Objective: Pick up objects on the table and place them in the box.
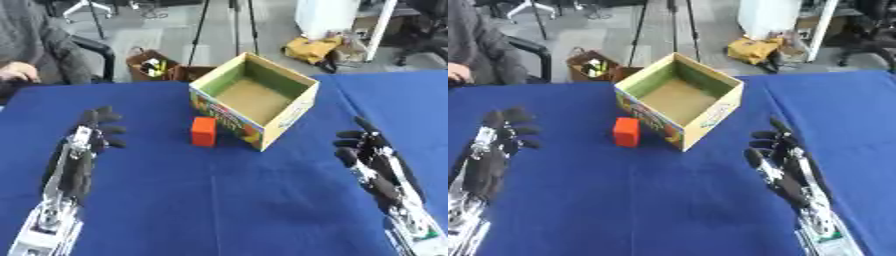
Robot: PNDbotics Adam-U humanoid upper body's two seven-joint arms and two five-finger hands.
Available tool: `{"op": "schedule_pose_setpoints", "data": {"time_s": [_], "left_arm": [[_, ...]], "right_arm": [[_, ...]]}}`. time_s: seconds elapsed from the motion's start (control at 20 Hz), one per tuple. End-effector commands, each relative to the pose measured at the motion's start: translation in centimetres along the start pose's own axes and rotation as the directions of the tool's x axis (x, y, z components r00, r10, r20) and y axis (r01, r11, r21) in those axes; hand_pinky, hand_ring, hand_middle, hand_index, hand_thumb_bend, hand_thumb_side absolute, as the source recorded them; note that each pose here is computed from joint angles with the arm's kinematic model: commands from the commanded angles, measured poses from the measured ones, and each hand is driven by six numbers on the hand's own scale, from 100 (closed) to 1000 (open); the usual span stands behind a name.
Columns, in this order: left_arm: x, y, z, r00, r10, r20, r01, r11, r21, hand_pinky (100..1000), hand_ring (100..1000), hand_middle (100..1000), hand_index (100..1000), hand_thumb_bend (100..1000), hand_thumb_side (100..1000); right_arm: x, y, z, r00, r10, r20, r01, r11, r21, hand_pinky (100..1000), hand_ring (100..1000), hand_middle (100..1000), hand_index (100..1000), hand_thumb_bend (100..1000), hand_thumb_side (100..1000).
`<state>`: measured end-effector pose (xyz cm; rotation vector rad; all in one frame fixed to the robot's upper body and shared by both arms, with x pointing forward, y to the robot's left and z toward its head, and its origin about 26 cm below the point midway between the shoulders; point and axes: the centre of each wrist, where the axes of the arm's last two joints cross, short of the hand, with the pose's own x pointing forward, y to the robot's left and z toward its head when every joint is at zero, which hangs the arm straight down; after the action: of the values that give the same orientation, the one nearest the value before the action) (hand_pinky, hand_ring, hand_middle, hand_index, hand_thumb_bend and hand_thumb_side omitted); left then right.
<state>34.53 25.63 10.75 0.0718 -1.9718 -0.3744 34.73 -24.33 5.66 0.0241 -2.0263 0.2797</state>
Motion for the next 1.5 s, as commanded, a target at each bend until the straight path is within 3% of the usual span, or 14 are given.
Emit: {"op": "schedule_pose_setpoints", "data": {"time_s": [0.05, 0.25, 0.5, 0.7, 1.1, 1.5], "left_arm": [[1.3, 1.1, -2.2, 0.968, -0.250, 0.004, 0.247, 0.956, -0.156, 665, 781, 796, 860, 285, 740], [3.0, 1.6, -6.4, 0.813, -0.580, 0.058, 0.561, 0.751, -0.348, 696, 779, 792, 860, 346, 640], [3.0, 0.9, -11.1, 0.646, -0.755, 0.108, 0.718, 0.553, -0.423, 722, 774, 784, 848, 413, 555], [2.3, 0.1, -13.8, 0.529, -0.836, 0.144, 0.785, 0.418, -0.458, 740, 772, 780, 845, 438, 510], [0.0, -1.7, -15.8, 0.408, -0.897, 0.172, 0.810, 0.268, -0.521, 764, 760, 762, 825, 421, 402], [-1.2, -2.4, -15.8, 0.408, -0.894, 0.186, 0.804, 0.256, -0.537, 771, 762, 762, 828, 395, 388]], "right_arm": [[0.5, -0.3, -0.5, 1.000, 0.008, 0.022, -0.008, 1.000, 0.002, 671, 719, 705, 1000, 608, 536], [0.5, -0.3, -0.4, 1.000, 0.007, 0.019, -0.007, 1.000, 0.008, 671, 719, 704, 1000, 609, 536], [0.4, -0.1, -0.3, 1.000, 0.003, 0.015, -0.004, 1.000, 0.015, 671, 719, 704, 1000, 610, 536], [0.4, 0.0, -0.3, 1.000, 0.002, 0.015, -0.003, 1.000, 0.023, 671, 719, 704, 1000, 610, 537], [0.5, 0.1, -0.4, 1.000, 0.001, 0.016, -0.002, 0.999, 0.041, 671, 719, 704, 1000, 610, 537], [0.5, 0.3, -0.5, 1.000, -0.001, 0.017, 0.000, 0.999, 0.050, 671, 719, 704, 1000, 607, 541]]}}
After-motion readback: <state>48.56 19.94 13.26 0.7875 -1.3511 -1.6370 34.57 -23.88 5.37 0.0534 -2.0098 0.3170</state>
